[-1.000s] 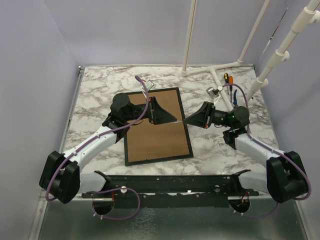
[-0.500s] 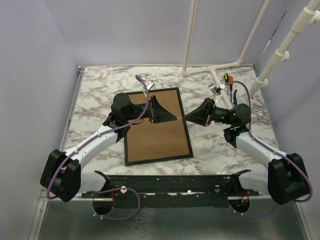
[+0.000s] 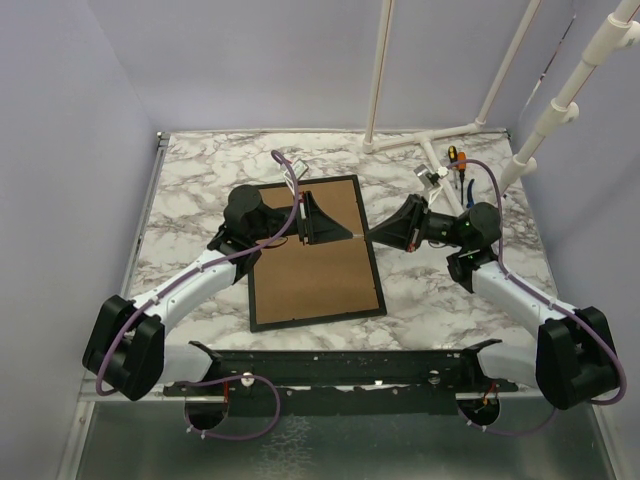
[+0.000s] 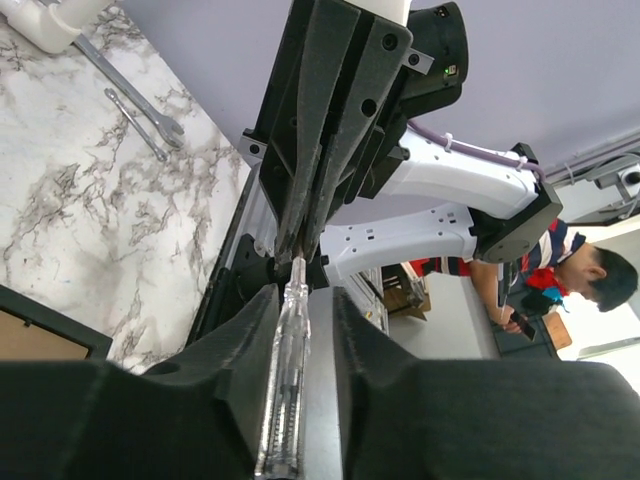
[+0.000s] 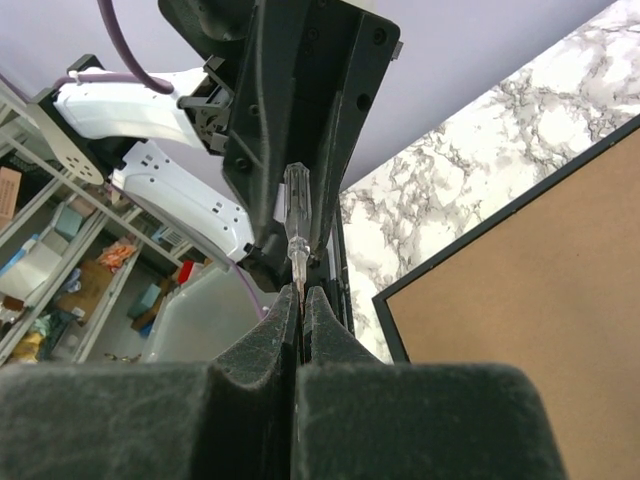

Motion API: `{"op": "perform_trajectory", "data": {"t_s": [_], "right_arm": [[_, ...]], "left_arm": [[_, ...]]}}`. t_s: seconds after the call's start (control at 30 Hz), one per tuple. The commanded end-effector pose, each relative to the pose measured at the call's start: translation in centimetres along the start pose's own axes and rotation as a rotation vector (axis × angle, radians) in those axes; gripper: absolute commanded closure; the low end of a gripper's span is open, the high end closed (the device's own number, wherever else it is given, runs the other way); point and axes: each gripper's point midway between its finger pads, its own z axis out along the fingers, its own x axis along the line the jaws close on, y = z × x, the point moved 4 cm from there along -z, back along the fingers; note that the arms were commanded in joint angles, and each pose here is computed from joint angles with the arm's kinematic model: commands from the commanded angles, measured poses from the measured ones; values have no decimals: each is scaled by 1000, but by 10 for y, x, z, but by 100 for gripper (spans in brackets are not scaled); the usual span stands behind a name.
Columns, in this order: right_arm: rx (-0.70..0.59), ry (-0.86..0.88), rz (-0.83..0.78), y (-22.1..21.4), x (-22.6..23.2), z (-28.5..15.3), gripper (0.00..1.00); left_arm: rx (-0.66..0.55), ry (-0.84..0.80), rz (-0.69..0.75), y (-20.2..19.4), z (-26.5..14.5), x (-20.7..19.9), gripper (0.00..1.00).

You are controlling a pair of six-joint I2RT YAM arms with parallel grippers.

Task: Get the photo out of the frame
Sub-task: Adjust the screwdriver.

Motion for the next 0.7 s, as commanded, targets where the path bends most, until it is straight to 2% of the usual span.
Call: {"op": "perform_trajectory", "data": {"t_s": [0.0,0.13,0.2,0.27,0.37,0.5,0.6,0.67], "right_arm": [[4,-34,3,1,-8,0,99],[4,-34,2,2,-8,0,99],[7,-37,4,2,-8,0,100],[6,-39,4,3,-9,0,100],[1,-46,3,3,-10,0,96],[-5,-58,-2,3,-11,0,79],[-22,-78,-11,4,-11,-2,46],[-37,-98,-19,4,-12,-5,29]], "left_arm": [[16,-30,21,-1,0,-6,76],[17,-27,17,-2,0,-4,78],[19,-26,16,-3,0,-4,85],[25,-17,10,-4,0,-1,100],[33,-2,10,-6,0,3,100],[43,16,38,-8,-2,4,100],[50,68,59,-10,-4,11,100],[55,114,73,-12,-6,19,100]]}}
